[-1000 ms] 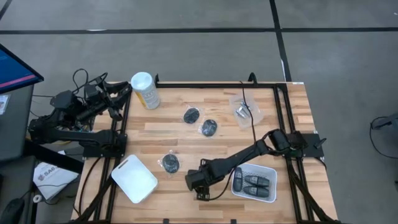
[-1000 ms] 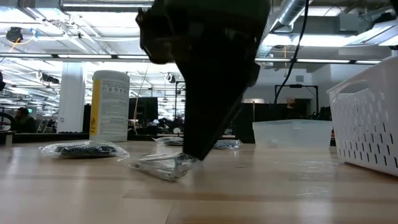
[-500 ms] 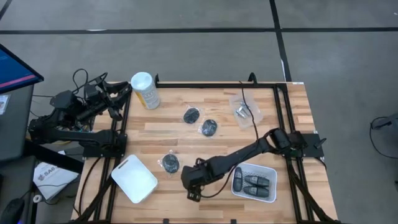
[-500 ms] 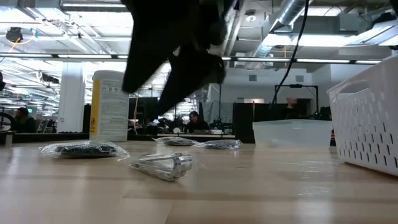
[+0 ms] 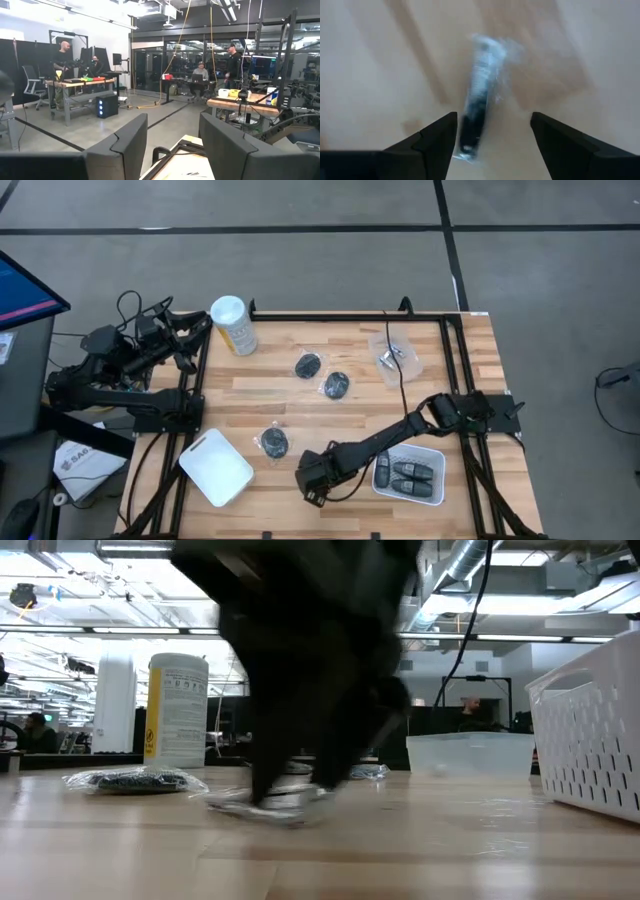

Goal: Pick & Place Travel size toiletries
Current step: Put the silver nail cutter into the transparent bin

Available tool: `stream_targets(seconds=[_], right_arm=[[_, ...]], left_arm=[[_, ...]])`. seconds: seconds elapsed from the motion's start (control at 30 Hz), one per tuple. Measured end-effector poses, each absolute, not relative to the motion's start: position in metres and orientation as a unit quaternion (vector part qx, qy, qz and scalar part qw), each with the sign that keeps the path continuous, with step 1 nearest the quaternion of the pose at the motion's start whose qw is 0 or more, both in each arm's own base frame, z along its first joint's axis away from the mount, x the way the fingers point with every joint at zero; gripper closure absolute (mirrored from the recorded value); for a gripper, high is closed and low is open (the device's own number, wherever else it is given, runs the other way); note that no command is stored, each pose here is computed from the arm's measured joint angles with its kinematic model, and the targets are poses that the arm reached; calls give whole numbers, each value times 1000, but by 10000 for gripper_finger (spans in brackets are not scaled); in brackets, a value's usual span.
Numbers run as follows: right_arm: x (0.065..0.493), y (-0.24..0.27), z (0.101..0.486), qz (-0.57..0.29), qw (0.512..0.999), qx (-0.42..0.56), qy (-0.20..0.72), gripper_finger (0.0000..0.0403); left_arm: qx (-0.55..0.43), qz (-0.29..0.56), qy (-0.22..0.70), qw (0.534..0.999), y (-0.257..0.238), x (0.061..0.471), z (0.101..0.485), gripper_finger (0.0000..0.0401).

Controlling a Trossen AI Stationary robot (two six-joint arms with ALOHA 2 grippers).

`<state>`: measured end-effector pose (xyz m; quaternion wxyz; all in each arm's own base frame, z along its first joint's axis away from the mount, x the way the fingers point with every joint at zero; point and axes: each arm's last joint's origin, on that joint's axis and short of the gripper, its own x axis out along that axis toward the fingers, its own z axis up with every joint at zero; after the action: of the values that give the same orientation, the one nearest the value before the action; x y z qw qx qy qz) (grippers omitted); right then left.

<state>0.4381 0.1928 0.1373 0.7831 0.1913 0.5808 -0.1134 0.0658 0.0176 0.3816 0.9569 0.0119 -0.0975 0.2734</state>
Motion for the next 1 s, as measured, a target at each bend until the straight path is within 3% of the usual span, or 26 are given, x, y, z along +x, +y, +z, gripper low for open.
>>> stream_targets(seconds=[0.23,0.47,0.57,0.77,1.0], right_arm=[[428,186,133,-137,756,149,623,169],[429,178,131,-91,760,81,639,209],[429,177,131,-71,761,59,642,245],[430,176,131,-55,761,51,645,358],[430,173,139,-43,765,48,641,354]], left_arm=[[12,273,-98,957,18,66,382,224],[12,273,-98,957,18,66,382,224],[12,274,-98,957,18,66,382,224],[12,273,-98,957,18,66,382,224],[12,273,-98,957,18,66,382,224]])
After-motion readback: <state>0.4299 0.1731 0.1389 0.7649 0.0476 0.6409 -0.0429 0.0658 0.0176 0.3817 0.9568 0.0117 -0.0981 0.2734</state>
